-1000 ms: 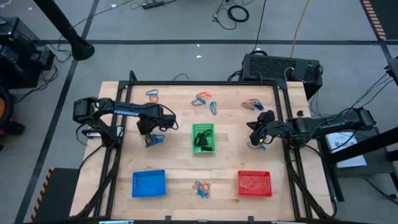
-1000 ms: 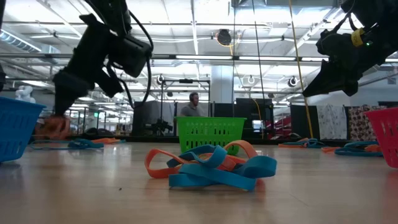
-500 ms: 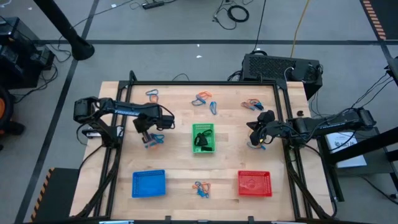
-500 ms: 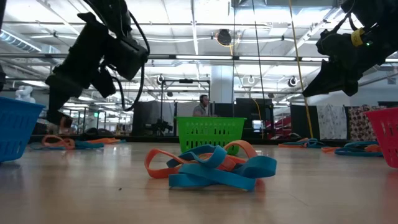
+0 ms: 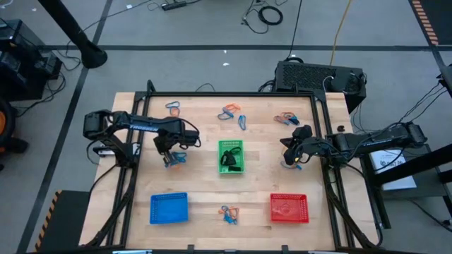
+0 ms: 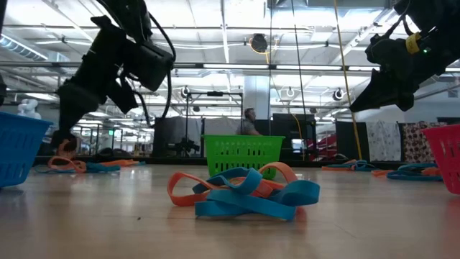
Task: Sort rubber bands into baskets
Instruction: Put the black rubber band into the green bin
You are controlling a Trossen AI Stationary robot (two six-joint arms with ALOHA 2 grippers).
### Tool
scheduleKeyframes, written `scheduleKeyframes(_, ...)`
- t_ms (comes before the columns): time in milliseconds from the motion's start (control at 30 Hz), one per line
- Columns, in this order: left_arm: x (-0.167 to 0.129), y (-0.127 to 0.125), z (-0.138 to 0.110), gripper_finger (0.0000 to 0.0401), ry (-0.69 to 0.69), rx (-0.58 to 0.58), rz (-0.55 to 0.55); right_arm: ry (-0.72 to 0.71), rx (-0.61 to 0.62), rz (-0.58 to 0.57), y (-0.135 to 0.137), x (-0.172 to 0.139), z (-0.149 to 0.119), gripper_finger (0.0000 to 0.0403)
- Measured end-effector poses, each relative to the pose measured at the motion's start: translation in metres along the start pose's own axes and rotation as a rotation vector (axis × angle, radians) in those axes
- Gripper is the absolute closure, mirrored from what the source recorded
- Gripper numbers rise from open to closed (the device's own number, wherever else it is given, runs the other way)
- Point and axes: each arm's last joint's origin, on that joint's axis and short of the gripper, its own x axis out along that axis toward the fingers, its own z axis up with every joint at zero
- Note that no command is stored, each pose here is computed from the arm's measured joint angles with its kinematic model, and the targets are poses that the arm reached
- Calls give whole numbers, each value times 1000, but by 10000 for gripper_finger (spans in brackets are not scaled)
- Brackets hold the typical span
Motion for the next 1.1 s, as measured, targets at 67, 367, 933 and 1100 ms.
scheduleKeyframes(67, 0, -2, 2, 400, -12, 29, -32, 0, 0, 0, 0, 0, 0, 403)
scheduleKeyframes(367, 1, -6, 9, 400, -97, -9, -45, 4, 0, -3, 0, 0, 0, 403)
scheduleKeyframes(933, -2, -6, 6, 400, -68, 36, -59, 6, -1, -5, -1, 0, -1, 403)
scheduleKeyframes(1100, -4, -9, 9, 400, -66, 73, -177, 6, -2, -5, -1, 0, -1, 403)
